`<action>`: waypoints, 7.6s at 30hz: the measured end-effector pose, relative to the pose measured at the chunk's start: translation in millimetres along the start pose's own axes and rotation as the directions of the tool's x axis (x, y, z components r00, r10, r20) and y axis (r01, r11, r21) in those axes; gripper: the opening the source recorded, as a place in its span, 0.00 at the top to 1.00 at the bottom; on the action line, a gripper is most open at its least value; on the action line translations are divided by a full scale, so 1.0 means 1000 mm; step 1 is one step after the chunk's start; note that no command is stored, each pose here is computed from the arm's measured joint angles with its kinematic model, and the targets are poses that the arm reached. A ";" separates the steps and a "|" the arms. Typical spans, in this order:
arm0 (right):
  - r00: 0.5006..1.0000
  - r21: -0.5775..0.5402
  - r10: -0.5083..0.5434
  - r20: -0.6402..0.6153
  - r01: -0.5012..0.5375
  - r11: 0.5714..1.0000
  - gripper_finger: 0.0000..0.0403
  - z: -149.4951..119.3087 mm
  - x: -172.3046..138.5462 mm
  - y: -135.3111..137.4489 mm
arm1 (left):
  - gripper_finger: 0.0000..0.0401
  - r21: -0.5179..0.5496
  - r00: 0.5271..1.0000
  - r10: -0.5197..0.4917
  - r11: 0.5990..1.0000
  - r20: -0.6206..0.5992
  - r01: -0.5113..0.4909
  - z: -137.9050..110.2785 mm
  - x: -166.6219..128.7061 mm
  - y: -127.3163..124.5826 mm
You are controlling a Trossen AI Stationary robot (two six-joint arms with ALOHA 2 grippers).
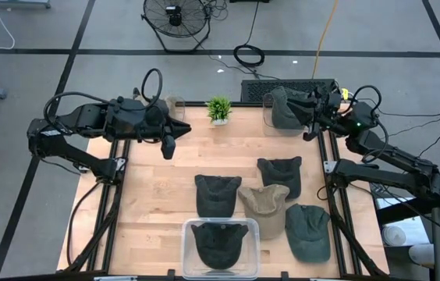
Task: Pick & Place hat
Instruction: Put the light brown cap into the left transparent bin
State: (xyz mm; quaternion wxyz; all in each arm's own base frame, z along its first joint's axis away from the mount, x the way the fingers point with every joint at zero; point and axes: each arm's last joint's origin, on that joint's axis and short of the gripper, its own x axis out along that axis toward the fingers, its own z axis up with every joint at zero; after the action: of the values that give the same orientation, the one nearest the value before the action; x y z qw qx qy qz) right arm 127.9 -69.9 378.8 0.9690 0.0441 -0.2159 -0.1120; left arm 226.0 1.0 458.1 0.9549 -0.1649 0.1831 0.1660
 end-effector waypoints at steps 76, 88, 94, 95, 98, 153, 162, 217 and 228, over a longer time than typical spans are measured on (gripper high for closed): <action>0.947 0.538 0.270 -0.176 -0.137 0.832 0.85 -0.009 0.006 0.005 | 0.87 -0.105 0.995 -0.092 0.991 -0.050 0.086 -0.002 0.012 -0.006; 0.736 0.306 0.275 -0.619 -0.097 0.947 0.85 0.022 -0.001 0.027 | 0.87 -0.058 0.995 -0.092 0.994 0.048 0.095 0.006 0.044 -0.017; 0.613 0.274 0.254 -0.748 -0.064 0.960 0.85 0.022 -0.005 0.037 | 0.87 -0.034 0.995 -0.086 0.996 0.049 0.087 0.010 0.046 -0.006; 0.589 0.289 0.273 -0.760 -0.071 0.955 0.85 0.019 -0.005 0.040 | 0.87 -0.025 0.995 -0.095 0.995 0.044 0.096 0.011 0.046 -0.005; 0.517 0.329 0.326 -0.791 -0.089 0.940 0.85 0.009 -0.001 0.050 | 0.87 0.009 0.990 -0.138 0.990 0.035 0.138 0.013 0.043 -0.001; -0.133 0.280 0.262 -0.956 -0.149 0.948 0.46 -0.192 0.051 0.170 | 0.76 -0.143 0.983 -0.091 0.987 -0.157 0.068 -0.004 0.026 0.011; -0.125 0.316 0.298 -0.946 -0.161 0.935 0.50 -0.199 0.045 0.173 | 0.76 -0.124 0.977 -0.127 0.986 -0.174 0.107 -0.008 0.023 0.001; 0.482 -0.033 0.032 -0.876 -0.125 0.992 1.00 -0.159 0.126 0.085 | 0.76 0.071 0.979 -0.161 0.983 -0.122 0.170 -0.003 0.023 -0.002; 0.412 -0.092 -0.018 -0.911 -0.160 0.983 0.96 -0.201 0.143 0.058 | 0.76 0.088 0.985 -0.166 0.983 0.041 0.162 0.012 0.024 -0.004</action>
State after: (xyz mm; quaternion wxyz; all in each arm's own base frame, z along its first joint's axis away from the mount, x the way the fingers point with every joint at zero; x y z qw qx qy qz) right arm 351.6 -40.3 263.5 0.9353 0.0084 0.3506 -0.0465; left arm 252.0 7.6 460.2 0.9755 -0.1349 0.1528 0.0828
